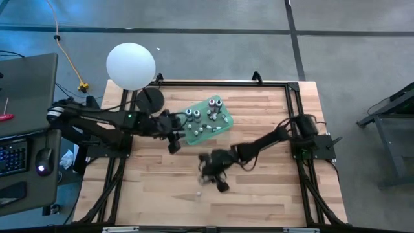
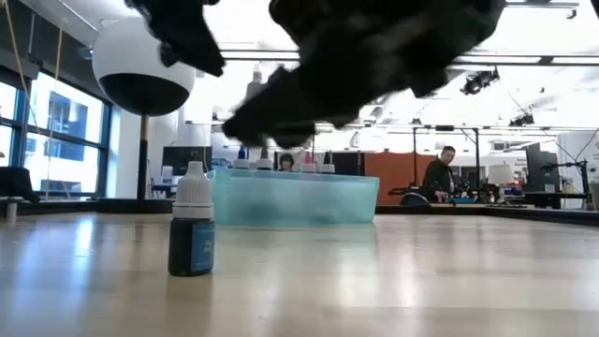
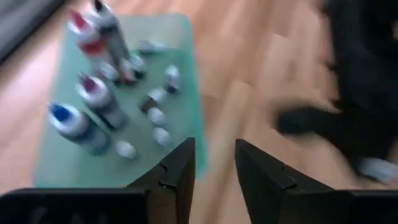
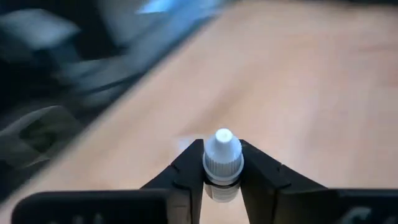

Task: Pick & Place food coloring
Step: Put the small black bottle into the blue bin

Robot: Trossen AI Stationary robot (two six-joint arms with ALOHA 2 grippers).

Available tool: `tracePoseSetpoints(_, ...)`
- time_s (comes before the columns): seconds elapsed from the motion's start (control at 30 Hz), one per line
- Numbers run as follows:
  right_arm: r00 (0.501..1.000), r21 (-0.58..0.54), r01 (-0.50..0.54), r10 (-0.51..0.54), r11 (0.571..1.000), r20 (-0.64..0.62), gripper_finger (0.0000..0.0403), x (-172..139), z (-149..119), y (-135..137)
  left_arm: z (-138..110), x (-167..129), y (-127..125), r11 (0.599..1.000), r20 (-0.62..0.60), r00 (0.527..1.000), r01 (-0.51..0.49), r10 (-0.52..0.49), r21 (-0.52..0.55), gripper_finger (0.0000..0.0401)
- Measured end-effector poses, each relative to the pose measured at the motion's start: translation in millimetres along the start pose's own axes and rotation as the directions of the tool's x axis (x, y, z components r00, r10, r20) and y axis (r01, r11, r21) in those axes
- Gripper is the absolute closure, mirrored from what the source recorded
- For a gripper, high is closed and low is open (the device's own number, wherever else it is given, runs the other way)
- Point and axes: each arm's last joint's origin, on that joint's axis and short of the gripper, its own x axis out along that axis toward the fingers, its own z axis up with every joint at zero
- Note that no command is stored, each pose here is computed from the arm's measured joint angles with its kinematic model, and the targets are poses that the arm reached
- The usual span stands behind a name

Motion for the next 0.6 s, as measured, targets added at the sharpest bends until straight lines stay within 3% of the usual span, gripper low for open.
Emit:
tracePoseSetpoints(0.1,0.958,-0.013,0.286,-0.286,0.958,-0.017,0.0322,-24.7,13.5,-22.9,-6.8,-4.7,-13.3,0.998,-0.022,0.998,0.064,-0.064,0.0,0.0299)
tracePoseSetpoints(0.17,0.876,-0.021,0.482,-0.482,0.876,-0.024,0.033,-39.3,19.0,-40.6,-12.5,-6.8,-21.0,0.997,-0.041,0.996,0.074,-0.074,0.015,0.0302)
tracePoseSetpoints(0.27,0.75,-0.032,0.659,-0.659,0.752,-0.06,0.0337,-60.5,17.7,-70.5,-18.8,-4.5,-33.9,0.998,-0.034,0.998,0.051,-0.05,0.028,0.0305)
tracePoseSetpoints(0.33,0.701,0.007,0.711,-0.708,0.703,-0.086,0.0337,-73.7,13.2,-91.8,-25.7,-2.5,-38.8,0.998,-0.049,0.999,0.018,-0.016,0.054,0.0305)
tracePoseSetpoints(0.4,0.688,0.089,0.725,-0.716,0.683,-0.114,0.0331,-85.4,4.8,-113.1,-25.3,-1.6,-45.6,0.998,-0.026,0.999,0.024,-0.023,0.059,0.0305)
tracePoseSetpoints(0.47,0.705,0.144,0.709,-0.69,0.691,-0.16,0.0323,-94.9,-6.8,-130.2,-31.7,1.2,-48.7,0.996,-0.056,0.998,0.007,-0.002,0.089,0.0305)
tracePoseSetpoints(0.6,0.749,0.152,0.66,-0.63,0.736,-0.204,0.032,-103.6,-24.9,-150.2,-33.4,6.7,-51.3,0.995,-0.052,0.998,-0.02,0.025,0.101,0.0305)
